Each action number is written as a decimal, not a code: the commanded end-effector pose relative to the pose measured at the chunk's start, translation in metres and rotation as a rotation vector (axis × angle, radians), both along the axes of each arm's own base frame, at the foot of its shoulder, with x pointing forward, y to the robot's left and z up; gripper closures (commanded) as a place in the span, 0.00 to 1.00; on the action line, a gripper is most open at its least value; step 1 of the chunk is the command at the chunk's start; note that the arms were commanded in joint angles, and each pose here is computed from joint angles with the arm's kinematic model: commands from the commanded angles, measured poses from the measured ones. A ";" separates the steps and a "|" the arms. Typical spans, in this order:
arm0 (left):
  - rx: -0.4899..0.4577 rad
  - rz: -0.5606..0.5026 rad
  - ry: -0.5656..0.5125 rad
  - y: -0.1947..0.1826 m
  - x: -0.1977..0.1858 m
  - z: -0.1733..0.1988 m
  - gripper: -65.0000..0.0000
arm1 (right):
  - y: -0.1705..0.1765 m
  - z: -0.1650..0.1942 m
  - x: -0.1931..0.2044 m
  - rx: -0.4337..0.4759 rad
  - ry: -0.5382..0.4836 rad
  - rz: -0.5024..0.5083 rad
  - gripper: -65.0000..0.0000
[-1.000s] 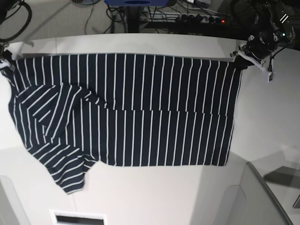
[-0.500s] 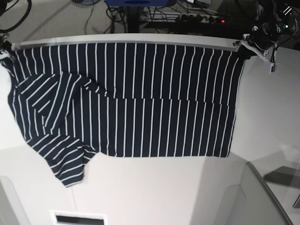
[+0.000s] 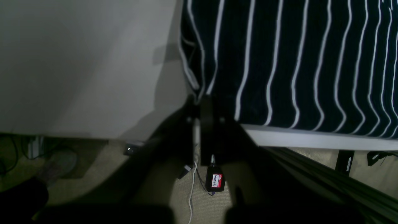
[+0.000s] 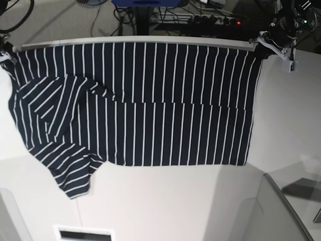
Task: Layout the t-shirt on the table in an organized manner, then fold the t-shirt properly
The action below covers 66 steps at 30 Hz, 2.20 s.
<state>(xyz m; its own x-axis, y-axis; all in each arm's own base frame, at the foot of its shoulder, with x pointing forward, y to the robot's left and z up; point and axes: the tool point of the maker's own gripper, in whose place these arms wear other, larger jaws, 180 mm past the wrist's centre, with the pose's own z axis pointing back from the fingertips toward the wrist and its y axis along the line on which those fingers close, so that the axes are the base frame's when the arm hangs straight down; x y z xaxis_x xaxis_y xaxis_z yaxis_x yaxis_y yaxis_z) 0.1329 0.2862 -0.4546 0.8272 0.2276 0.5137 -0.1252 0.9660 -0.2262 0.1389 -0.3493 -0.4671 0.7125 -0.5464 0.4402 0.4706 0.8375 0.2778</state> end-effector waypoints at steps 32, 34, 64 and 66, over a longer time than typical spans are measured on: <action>0.138 0.142 -0.117 0.066 0.004 0.046 0.12 | -0.023 0.053 -0.005 -0.162 -0.101 -0.011 0.24; 0.182 0.218 -0.146 0.093 -0.002 0.061 0.12 | -0.007 0.064 -0.003 -0.186 -0.127 0.069 0.24; 0.236 0.278 -0.162 0.118 -0.015 0.077 1.00 | 0.198 -0.012 0.073 0.268 -0.111 0.495 0.99; 0.237 0.279 -0.162 0.119 -0.015 0.077 1.00 | 0.193 -0.011 0.080 0.262 -0.117 0.496 0.99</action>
